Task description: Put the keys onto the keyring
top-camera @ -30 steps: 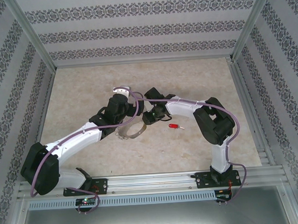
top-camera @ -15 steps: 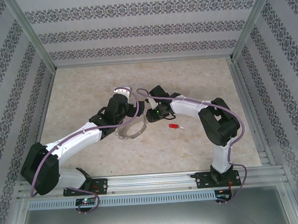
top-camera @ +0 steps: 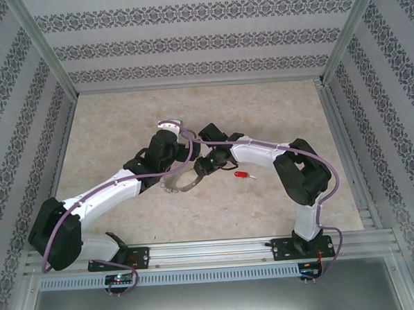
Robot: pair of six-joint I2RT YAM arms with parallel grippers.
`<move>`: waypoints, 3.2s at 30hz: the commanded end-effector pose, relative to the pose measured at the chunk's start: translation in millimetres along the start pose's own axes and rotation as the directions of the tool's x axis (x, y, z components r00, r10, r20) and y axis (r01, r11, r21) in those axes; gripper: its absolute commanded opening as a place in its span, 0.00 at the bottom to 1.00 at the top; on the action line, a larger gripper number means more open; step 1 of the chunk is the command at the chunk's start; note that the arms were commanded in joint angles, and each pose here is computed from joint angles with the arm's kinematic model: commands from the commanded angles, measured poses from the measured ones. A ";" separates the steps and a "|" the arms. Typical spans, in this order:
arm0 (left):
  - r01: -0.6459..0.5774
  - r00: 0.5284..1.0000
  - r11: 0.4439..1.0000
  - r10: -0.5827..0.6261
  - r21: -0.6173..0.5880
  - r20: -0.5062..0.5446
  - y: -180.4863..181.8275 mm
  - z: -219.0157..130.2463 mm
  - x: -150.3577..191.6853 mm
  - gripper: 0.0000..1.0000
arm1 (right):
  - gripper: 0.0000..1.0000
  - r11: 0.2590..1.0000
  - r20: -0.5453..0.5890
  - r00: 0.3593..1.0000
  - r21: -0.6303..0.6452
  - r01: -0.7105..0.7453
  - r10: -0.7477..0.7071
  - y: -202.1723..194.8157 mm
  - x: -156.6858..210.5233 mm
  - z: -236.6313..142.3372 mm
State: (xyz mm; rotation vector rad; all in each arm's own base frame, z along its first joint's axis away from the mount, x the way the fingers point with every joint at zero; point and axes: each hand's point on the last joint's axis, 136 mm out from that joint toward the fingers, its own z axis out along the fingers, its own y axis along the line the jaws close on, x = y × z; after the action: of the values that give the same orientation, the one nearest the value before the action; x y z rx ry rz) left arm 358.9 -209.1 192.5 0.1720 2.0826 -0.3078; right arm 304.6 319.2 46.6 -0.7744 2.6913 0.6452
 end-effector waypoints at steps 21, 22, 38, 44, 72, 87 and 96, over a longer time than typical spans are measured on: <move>-0.012 1.000 1.000 0.012 0.005 0.019 0.2 -9.3 -3.5 1.00 | 0.33 0.992 -0.059 0.998 0.124 0.036 -0.028 -30.1 1.9 20.3; -0.011 1.000 1.000 0.011 0.006 0.019 -0.1 -9.3 -3.4 1.00 | 0.33 0.991 -0.063 0.997 0.126 0.045 -0.037 -29.7 2.8 20.0; -0.014 1.000 1.000 0.014 0.005 0.017 -0.4 -9.6 -5.0 1.00 | 0.32 0.977 -0.076 0.991 0.174 0.119 -0.107 -22.5 3.2 27.0; -0.011 1.000 1.000 0.011 0.008 0.023 -0.7 -10.3 -6.6 1.00 | 0.25 0.974 -0.073 0.992 0.194 0.116 -0.104 -25.0 0.4 27.3; -0.009 1.000 1.000 0.009 0.021 -0.003 0.8 -16.7 3.5 1.00 | 0.42 0.976 0.076 0.974 -0.060 -0.210 0.214 -16.4 -19.9 -27.1; 0.368 0.922 0.926 -0.351 0.090 -0.163 2.4 5.7 16.0 1.00 | 0.47 0.992 0.135 0.984 0.045 -0.121 0.114 -36.6 6.9 -26.1; 0.556 0.815 0.831 -0.540 0.021 -0.210 14.2 39.1 51.0 1.00 | 0.48 0.985 0.057 0.993 0.142 0.097 -0.106 -30.5 7.5 -13.4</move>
State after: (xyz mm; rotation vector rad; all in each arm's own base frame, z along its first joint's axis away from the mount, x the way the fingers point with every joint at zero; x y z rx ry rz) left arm 365.2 -203.9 135.2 -0.2647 2.2988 -0.6683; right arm 310.0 284.1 44.7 -0.7106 2.6257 0.5318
